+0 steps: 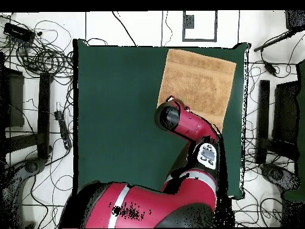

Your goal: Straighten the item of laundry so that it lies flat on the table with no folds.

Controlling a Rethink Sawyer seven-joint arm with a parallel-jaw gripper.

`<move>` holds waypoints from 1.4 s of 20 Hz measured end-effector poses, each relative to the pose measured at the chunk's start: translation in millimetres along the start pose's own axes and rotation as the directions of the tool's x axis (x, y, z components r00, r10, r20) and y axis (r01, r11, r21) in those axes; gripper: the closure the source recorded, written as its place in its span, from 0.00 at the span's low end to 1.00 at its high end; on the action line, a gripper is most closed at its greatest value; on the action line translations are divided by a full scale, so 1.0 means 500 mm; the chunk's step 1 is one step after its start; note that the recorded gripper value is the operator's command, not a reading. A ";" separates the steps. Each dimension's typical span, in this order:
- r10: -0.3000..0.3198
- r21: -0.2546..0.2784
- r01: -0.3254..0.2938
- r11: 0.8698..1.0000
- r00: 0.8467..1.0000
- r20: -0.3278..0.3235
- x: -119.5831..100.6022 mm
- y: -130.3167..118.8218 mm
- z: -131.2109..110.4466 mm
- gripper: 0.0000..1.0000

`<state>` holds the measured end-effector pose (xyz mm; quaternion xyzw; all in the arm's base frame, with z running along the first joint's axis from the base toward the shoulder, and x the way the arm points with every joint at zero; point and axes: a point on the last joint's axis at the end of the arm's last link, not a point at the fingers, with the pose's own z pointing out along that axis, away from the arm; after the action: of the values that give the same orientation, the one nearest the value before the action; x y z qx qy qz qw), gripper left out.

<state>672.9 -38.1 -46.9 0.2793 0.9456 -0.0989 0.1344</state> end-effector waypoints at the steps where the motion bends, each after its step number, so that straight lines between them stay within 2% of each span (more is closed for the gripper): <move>1: 0.003 0.000 -0.003 1.000 1.000 0.000 0.002 -0.001 -0.001 0.00; 8: 0.012 0.005 -0.012 1.000 1.000 -0.023 0.028 -0.007 -0.012 0.00; 15: 0.004 0.006 -0.004 1.000 0.999 -0.034 0.052 0.007 -0.020 0.00; 28: 0.018 0.005 -0.017 1.000 0.999 -0.047 0.063 0.006 -0.030 0.00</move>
<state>646.1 -16.2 -42.9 0.2902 0.9458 -0.0932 0.1122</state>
